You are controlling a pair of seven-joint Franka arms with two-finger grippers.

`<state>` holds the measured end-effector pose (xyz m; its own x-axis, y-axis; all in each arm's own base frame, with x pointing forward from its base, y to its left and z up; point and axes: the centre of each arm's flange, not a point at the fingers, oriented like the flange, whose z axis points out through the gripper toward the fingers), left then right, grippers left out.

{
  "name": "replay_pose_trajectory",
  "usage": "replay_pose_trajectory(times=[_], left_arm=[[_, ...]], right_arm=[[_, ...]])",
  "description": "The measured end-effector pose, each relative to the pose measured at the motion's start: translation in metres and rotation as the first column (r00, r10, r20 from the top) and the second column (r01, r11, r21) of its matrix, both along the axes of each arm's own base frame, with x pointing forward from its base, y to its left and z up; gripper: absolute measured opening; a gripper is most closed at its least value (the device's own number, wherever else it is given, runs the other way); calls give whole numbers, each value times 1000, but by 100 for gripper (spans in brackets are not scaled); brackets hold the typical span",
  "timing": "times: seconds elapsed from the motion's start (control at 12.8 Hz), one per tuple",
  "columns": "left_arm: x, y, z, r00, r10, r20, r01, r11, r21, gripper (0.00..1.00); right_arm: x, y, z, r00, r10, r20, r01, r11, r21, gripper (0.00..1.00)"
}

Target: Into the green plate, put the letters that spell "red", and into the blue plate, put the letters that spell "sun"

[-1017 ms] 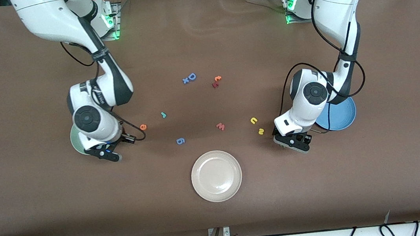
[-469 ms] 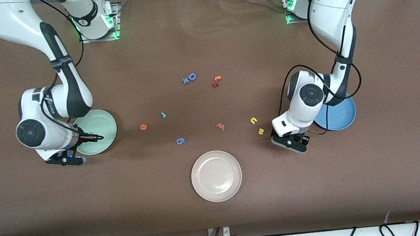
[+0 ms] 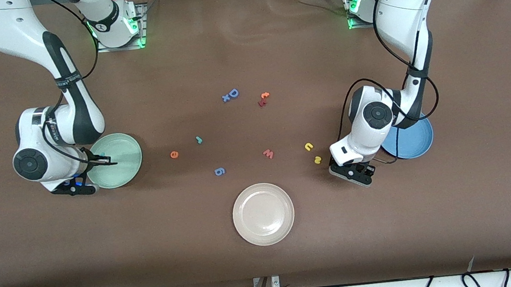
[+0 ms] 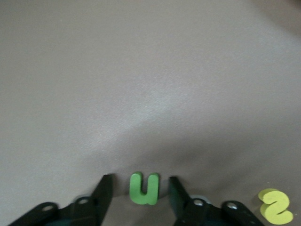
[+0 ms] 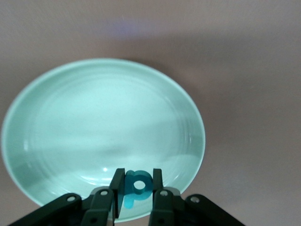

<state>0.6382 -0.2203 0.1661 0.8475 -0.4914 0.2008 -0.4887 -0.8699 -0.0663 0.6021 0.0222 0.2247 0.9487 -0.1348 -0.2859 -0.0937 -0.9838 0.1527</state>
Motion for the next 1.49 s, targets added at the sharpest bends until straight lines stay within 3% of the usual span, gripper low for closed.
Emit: replay_pose_trajectory(times=[0.08, 0.23, 0.55, 1.02, 1.1, 1.49], left_arm=[[0, 0, 0, 1000, 0, 0, 0, 1000, 1, 53], [2, 2, 2, 1000, 3, 6, -3, 1000, 2, 35], [4, 3, 5, 1000, 4, 12, -4, 1000, 2, 27], [27, 21, 39, 1000, 26, 7, -26, 999, 29, 27], [30, 28, 51, 1000, 27, 1, -27, 999, 35, 27], [26, 93, 90, 993, -41, -110, 50, 996, 77, 27]], right_arm=[[-2, 0, -7, 1000, 0, -7, 0, 1000, -3, 27], [-4, -1, -19, 1000, 1, -19, -1, 1000, -7, 27], [-8, -1, -38, 999, -8, -46, 8, 1000, -7, 32], [-1, 24, -25, 999, -33, -37, 33, 999, 4, 96], [1, 39, -18, 999, -44, -30, 44, 999, 2, 100], [-7, 152, 1, 977, -207, 40, 208, 978, -9, 100]])
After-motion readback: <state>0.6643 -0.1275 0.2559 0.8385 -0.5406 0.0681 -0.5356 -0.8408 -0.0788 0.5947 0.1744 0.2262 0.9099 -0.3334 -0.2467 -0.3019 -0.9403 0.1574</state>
